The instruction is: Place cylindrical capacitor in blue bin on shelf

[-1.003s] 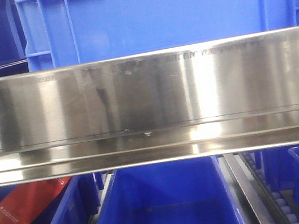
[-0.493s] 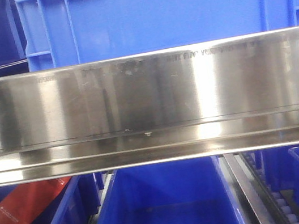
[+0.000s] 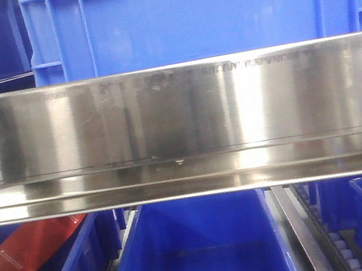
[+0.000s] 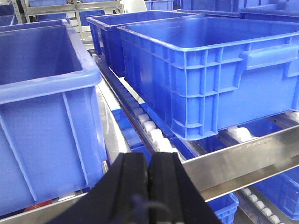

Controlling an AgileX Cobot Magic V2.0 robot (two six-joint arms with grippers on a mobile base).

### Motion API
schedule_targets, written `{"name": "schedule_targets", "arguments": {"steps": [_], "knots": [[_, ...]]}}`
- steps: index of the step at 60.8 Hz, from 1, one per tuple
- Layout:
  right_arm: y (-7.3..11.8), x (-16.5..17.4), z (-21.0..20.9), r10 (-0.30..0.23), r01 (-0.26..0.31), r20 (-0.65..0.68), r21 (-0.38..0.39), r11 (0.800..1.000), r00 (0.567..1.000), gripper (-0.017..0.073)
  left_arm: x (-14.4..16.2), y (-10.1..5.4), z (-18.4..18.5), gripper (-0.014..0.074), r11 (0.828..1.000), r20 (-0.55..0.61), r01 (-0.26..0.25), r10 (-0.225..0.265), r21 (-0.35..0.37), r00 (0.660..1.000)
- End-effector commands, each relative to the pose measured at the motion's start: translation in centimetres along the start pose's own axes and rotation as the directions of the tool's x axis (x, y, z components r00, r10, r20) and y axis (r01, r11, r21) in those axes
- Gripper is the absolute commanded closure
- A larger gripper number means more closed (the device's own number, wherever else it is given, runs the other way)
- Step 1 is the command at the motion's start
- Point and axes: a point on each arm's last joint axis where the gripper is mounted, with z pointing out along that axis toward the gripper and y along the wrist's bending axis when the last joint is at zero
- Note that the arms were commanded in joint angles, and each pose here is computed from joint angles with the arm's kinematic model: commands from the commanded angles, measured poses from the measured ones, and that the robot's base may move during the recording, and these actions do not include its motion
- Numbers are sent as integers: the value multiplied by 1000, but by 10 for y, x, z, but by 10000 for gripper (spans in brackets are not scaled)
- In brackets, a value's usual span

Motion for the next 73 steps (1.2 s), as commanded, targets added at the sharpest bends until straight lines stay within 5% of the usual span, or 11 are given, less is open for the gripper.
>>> {"name": "schedule_targets", "arguments": {"steps": [1,20,45,59,73], "knots": [[-1,-1,0,-13,12,22,10,1000,1000,669,-1,0,-1,705,1000,25,5,-5,3,1000],[-1,-1,0,-13,12,22,10,1000,1000,669,15,-11,11,705,997,121,48,-40,-60,992],[-1,-1,0,-13,12,22,10,1000,1000,669,111,-20,75,705,972,230,166,-125,-168,965],[-1,-1,0,-13,12,22,10,1000,1000,669,152,-19,92,705,964,228,183,-137,-194,964],[-1,-1,0,-13,12,22,10,1000,1000,669,153,-16,89,705,952,243,190,-131,-238,961]]}}
